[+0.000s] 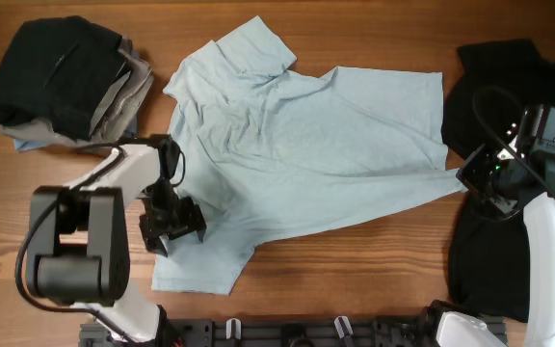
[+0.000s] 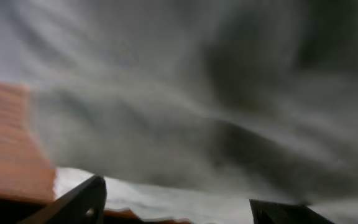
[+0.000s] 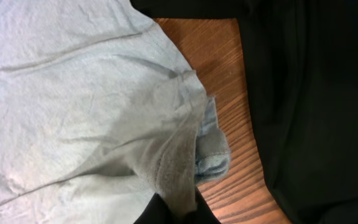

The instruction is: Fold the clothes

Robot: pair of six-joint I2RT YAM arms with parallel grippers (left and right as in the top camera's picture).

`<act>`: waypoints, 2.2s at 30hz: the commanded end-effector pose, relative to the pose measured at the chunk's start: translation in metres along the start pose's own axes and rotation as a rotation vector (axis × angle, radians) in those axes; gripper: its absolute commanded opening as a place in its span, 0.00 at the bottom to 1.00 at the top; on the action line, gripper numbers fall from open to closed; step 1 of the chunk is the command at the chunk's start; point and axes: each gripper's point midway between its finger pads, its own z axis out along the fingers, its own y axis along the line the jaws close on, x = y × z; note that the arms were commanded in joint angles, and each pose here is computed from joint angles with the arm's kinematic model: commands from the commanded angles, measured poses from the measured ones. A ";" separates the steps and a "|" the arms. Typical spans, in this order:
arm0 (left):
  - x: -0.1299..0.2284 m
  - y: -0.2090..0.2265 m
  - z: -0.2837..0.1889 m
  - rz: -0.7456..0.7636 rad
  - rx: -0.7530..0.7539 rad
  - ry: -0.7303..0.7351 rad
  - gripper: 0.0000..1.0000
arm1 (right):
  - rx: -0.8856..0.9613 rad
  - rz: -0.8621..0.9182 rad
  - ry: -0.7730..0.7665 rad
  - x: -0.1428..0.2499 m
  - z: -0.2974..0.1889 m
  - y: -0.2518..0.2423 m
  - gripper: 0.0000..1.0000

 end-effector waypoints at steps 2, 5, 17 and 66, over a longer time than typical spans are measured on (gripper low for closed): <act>0.003 -0.003 0.016 0.041 0.007 0.056 0.50 | -0.015 -0.013 -0.014 -0.006 -0.001 0.004 0.08; -0.002 -0.006 0.013 0.044 0.013 0.040 0.16 | -0.017 -0.014 -0.019 -0.007 -0.001 0.004 0.08; -0.010 0.015 -0.095 -0.027 0.063 -0.203 0.04 | -0.031 -0.140 0.014 0.003 -0.004 0.005 0.04; -0.036 0.068 -0.104 -0.203 0.199 -0.246 0.04 | -0.062 -0.151 -0.064 -0.003 -0.059 0.014 0.05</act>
